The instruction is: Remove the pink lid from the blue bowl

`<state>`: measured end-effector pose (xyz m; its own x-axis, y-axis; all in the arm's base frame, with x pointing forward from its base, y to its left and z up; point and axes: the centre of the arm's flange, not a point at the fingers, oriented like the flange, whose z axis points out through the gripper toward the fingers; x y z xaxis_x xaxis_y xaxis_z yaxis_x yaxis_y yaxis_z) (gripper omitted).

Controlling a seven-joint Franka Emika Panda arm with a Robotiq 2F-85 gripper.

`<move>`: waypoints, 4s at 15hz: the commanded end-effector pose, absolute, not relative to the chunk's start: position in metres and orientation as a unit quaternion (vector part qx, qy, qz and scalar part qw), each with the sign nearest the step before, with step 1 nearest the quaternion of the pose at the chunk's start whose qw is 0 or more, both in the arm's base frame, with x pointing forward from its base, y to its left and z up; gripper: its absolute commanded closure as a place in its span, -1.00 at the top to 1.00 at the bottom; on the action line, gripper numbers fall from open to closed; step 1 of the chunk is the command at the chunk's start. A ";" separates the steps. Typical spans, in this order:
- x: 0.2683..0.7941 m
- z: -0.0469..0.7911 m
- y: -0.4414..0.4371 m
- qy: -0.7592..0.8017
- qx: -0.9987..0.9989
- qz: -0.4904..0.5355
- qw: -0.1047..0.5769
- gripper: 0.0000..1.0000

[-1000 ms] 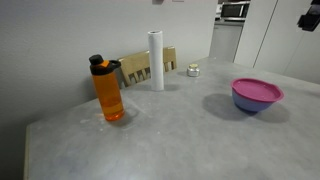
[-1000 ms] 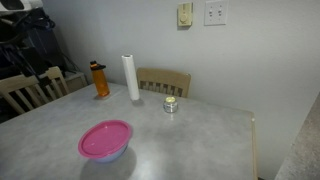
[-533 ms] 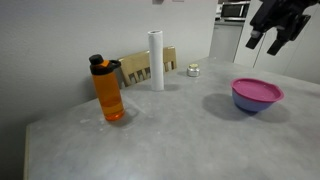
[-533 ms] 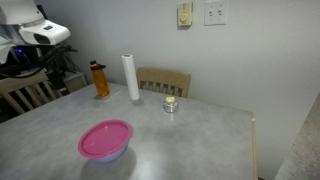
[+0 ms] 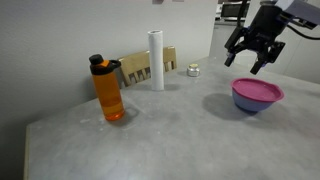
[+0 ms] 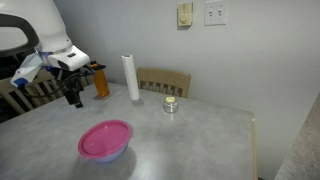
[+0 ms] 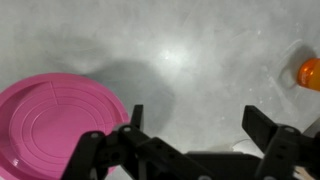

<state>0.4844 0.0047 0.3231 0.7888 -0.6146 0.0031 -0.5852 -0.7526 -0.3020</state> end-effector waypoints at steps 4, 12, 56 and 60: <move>0.486 0.322 0.006 0.320 -0.935 -0.050 0.143 1.00; 0.518 0.267 0.004 0.351 -0.935 -0.005 -0.047 1.00; 0.573 0.223 -0.022 0.391 -0.908 0.119 -0.088 1.00; 0.581 0.214 -0.021 0.389 -0.908 0.126 -0.089 1.00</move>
